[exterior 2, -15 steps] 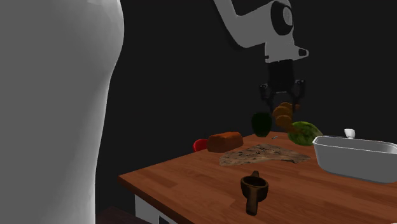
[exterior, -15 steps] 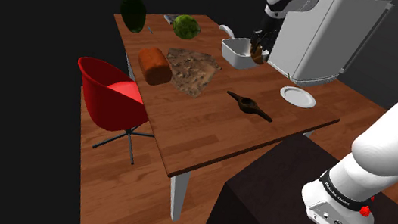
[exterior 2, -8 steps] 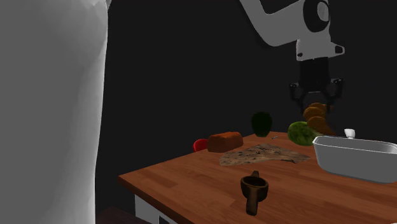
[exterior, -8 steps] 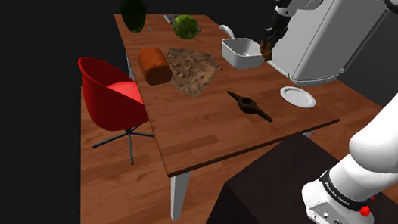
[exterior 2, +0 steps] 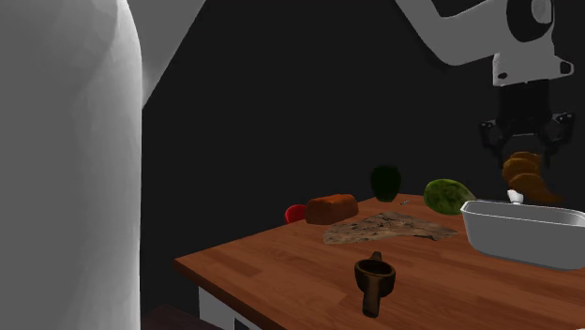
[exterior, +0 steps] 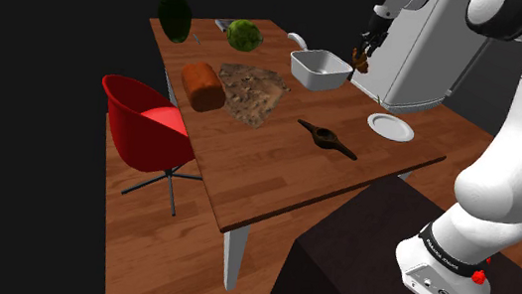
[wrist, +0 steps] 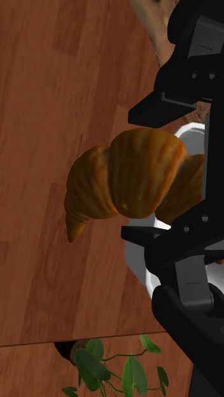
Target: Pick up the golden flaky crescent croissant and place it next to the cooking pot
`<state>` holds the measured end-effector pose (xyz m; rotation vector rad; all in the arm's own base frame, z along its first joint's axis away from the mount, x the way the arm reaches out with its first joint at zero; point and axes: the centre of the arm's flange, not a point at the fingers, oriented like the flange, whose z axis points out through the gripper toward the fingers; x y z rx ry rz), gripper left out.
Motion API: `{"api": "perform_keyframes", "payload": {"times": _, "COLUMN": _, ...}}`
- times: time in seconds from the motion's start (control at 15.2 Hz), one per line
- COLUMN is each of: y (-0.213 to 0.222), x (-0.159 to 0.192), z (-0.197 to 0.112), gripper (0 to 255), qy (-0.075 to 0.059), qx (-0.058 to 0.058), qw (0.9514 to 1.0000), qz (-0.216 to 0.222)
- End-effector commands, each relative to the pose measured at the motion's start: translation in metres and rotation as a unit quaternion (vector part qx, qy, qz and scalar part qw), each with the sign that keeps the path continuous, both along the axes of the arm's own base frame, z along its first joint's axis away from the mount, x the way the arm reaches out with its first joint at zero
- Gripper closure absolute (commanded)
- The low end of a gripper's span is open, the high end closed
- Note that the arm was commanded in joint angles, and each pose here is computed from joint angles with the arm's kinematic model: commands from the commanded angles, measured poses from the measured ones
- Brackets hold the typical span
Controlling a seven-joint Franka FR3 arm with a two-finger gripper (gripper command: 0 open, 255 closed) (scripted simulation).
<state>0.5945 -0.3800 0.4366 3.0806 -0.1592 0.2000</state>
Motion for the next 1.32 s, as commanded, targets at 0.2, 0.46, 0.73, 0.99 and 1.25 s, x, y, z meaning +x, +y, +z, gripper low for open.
{"api": "perform_keyframes", "payload": {"times": 0.2, "y": -0.065, "x": 0.009, "z": 0.002, "gripper": 255, "qy": 0.0, "qx": 0.0, "qw": 1.0, "qz": 0.001}}
{"api": "perform_keyframes", "payload": {"times": 0.46, "y": -0.081, "x": 0.011, "z": -0.014, "gripper": 255, "qy": 0.0, "qx": 0.0, "qw": 1.0, "qz": 0.001}}
{"api": "perform_keyframes", "payload": {"times": 0.73, "y": -0.081, "x": 0.011, "z": -0.035, "gripper": 255, "qy": 0.0, "qx": 0.0, "qw": 1.0, "qz": 0.001}}
{"api": "perform_keyframes", "payload": {"times": 0.99, "y": -0.081, "x": 0.011, "z": -0.056, "gripper": 255, "qy": 0.0, "qx": 0.0, "qw": 1.0, "qz": 0.001}}
{"api": "perform_keyframes", "payload": {"times": 1.25, "y": -0.081, "x": 0.011, "z": -0.078, "gripper": 255, "qy": 0.0, "qx": 0.0, "qw": 1.0, "qz": 0.001}}
